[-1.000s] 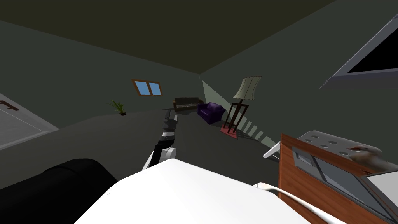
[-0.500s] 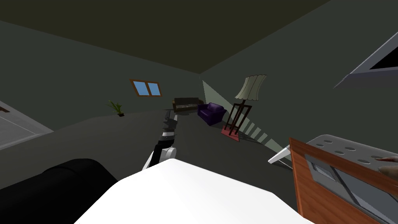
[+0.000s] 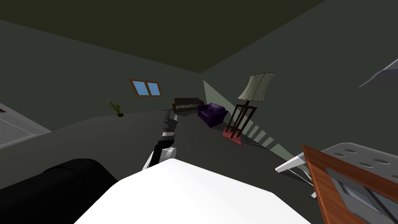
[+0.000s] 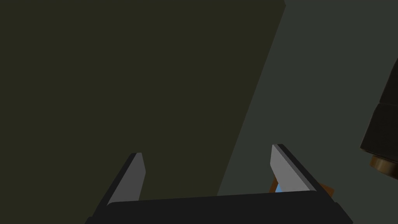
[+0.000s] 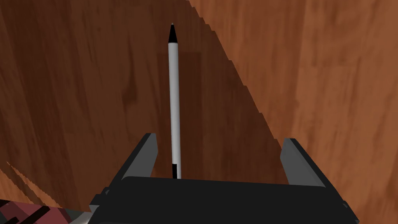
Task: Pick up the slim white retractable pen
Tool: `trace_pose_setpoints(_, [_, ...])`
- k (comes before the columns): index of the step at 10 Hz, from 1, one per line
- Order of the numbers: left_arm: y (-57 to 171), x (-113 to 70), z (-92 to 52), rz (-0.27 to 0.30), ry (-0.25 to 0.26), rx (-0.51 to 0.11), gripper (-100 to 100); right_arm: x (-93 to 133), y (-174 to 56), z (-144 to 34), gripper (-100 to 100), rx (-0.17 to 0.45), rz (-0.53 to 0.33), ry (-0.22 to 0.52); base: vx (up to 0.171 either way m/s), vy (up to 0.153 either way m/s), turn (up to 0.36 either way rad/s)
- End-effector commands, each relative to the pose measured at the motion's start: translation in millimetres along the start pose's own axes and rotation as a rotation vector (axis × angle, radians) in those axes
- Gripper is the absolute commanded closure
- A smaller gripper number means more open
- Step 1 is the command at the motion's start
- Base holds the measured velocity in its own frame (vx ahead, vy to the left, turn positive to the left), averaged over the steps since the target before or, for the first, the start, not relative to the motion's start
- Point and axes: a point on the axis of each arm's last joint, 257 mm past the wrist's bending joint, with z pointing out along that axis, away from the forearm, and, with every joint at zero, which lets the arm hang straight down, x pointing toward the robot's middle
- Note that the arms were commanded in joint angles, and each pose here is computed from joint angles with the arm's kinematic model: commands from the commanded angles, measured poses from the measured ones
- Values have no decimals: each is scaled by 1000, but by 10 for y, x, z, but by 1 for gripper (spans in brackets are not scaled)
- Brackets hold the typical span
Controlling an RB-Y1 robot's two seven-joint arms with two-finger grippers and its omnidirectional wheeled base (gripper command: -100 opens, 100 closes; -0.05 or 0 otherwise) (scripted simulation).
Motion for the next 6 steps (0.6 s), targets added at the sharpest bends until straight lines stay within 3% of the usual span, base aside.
trace_pose_setpoints(1, [0, 0, 0, 0, 0, 0, 0, 6, 135, 26, -100, -22, -4, 5, 146, -13, 14])
trace_pose_setpoints(3, [0, 0, 0, 0, 0, 0, 0, 145, 641, 20, -100, -106, -20, 19, 137, -61, 52])
trace_pose_setpoints(5, [0, 0, 0, 0, 0, 0, 0, 173, 883, 12, -100, -146, -30, 19, 145, -109, 50])
trace_pose_setpoints(6, [0, 0, 0, 0, 0, 0, 0, 178, 1110, 0, -100, -183, -39, 14, 123, -113, 62])
